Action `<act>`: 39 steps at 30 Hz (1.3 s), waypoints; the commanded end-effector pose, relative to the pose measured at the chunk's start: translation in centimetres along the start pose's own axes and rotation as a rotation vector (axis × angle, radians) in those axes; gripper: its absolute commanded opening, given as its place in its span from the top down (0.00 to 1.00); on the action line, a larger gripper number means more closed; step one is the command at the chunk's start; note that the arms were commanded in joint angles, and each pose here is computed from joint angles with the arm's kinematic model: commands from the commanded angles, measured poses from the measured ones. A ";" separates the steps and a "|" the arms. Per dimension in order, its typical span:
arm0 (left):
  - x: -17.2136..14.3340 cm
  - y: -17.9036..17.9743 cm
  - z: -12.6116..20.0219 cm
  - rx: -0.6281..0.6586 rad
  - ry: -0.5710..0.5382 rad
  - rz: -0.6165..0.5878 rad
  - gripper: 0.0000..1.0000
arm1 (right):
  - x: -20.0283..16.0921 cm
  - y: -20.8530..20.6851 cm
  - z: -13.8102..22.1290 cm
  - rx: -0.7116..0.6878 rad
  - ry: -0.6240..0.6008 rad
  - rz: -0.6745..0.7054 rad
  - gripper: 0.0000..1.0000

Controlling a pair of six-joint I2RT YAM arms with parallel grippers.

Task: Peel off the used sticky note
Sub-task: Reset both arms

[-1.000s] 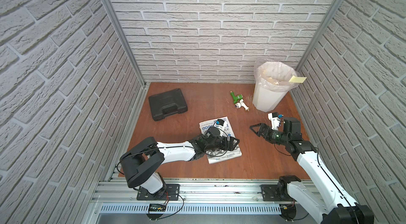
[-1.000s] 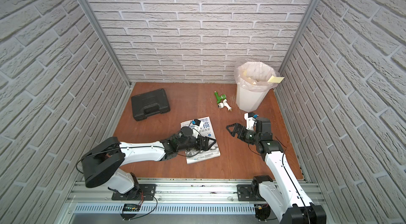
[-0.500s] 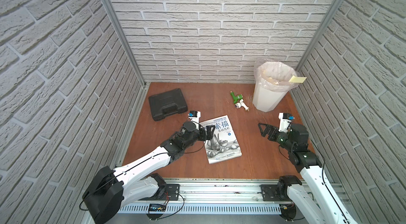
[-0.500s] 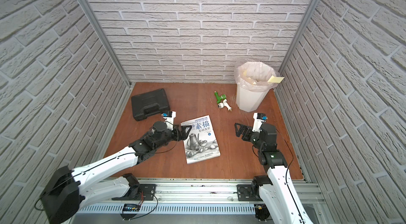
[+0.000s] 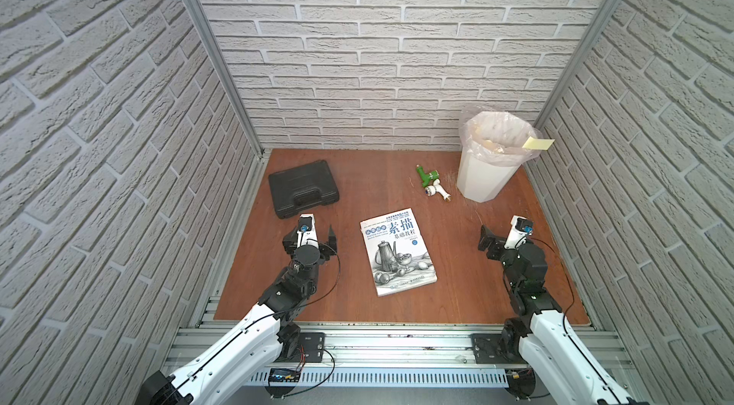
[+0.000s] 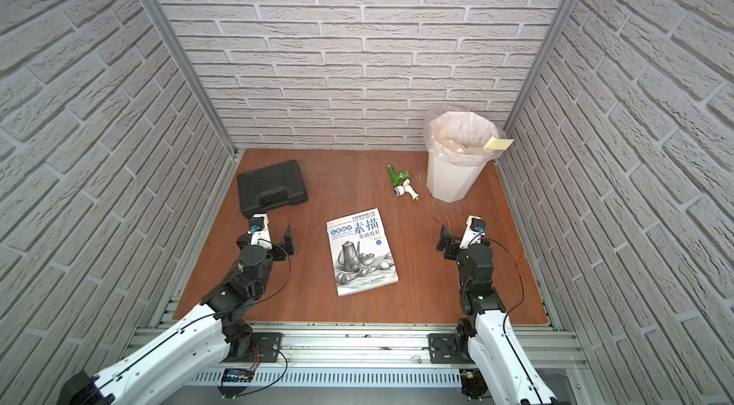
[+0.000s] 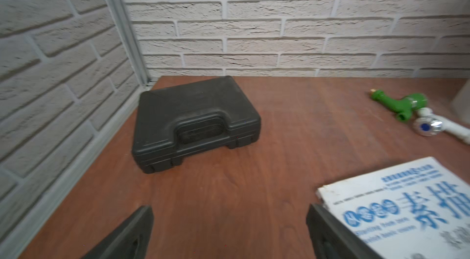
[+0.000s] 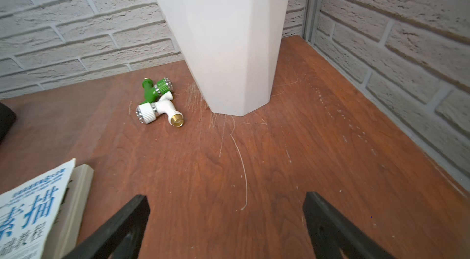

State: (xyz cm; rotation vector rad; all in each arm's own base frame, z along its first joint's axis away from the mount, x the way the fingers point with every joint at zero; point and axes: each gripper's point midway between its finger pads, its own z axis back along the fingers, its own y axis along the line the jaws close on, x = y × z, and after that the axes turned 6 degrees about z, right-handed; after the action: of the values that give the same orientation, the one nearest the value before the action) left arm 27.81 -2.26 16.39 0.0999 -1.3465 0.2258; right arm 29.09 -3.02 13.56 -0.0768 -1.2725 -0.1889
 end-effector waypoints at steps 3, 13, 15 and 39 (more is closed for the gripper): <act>3.2 4.6 -0.7 0.194 -0.177 -0.024 0.02 | 3.5 -0.6 -1.5 -0.057 -0.159 0.071 0.01; 0.4 7.0 -6.6 0.268 -0.098 -0.105 0.02 | 1.0 -0.3 -5.3 -0.057 -0.107 0.086 0.01; -0.2 6.3 -7.9 0.242 -0.080 -0.146 0.02 | 1.1 0.0 -5.8 -0.048 -0.099 0.106 0.01; -4.2 5.3 -13.7 0.057 0.119 -0.126 0.02 | -1.1 2.3 -11.1 0.050 0.037 0.166 0.01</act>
State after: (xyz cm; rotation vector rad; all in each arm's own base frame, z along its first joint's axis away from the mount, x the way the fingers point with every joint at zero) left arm 38.34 5.54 8.46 0.2471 -1.1912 0.1647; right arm 39.60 -2.44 8.81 -0.1296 -1.2079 -0.0227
